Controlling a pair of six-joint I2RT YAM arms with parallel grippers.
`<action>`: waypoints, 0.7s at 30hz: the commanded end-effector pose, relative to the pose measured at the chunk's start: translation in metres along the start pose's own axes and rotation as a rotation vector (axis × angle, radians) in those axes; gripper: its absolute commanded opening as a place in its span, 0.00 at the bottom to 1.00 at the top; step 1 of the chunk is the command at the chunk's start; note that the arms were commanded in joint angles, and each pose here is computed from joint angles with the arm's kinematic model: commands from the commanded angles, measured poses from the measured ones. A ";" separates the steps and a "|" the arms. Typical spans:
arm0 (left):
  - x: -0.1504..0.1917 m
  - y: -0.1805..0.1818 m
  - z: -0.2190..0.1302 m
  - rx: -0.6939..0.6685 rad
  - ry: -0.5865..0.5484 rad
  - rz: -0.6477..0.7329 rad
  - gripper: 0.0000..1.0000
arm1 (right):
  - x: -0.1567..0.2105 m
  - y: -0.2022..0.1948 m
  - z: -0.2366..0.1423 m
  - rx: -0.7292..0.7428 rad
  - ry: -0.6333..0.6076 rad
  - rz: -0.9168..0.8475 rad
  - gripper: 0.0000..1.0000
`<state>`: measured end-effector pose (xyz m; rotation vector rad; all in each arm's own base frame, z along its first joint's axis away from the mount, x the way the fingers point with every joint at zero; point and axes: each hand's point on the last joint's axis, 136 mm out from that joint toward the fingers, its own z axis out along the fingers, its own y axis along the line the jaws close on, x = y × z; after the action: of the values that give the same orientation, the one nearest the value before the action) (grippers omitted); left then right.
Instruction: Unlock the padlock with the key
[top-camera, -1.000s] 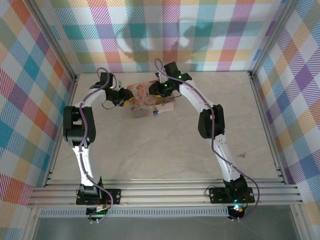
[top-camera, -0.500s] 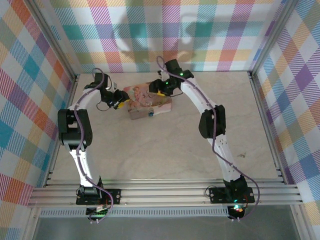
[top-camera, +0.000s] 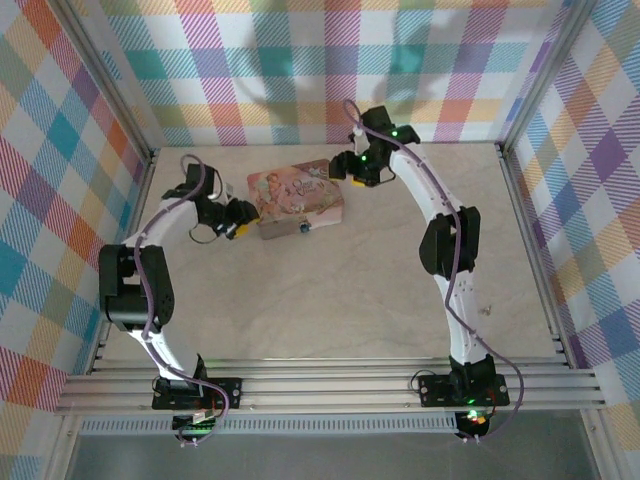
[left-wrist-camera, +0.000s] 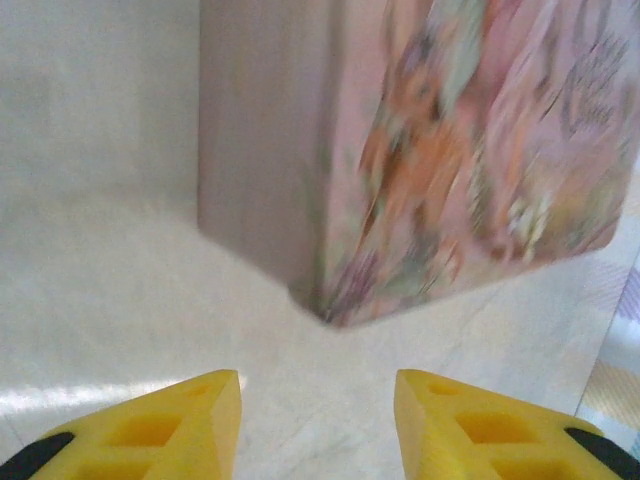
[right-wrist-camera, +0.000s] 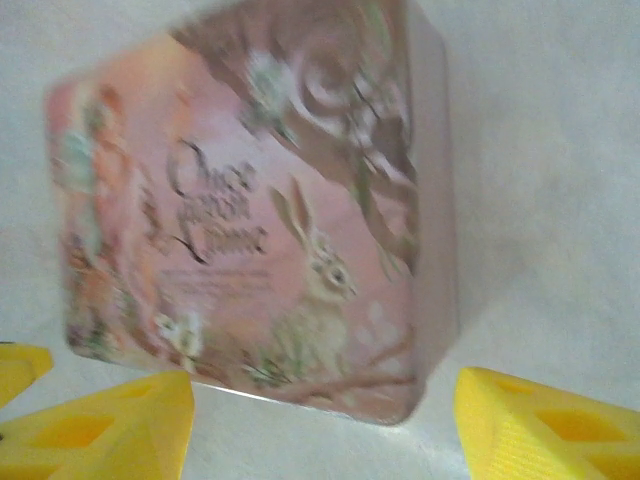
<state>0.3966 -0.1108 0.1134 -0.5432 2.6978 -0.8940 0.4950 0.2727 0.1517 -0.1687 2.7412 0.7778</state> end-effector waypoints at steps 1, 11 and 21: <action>0.022 -0.012 0.010 0.023 0.014 0.008 0.44 | 0.020 -0.002 0.001 0.004 0.035 0.008 0.69; 0.016 -0.025 0.048 0.030 0.036 0.027 0.41 | 0.020 0.010 0.027 -0.138 0.044 0.079 0.69; -0.015 -0.031 0.072 0.015 0.022 0.041 0.40 | -0.014 0.022 0.038 -0.173 0.013 0.057 0.68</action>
<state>0.4272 -0.1624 0.0745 -0.4945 2.7417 -0.9191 0.5163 0.3060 0.1448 -0.1448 2.6580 1.0013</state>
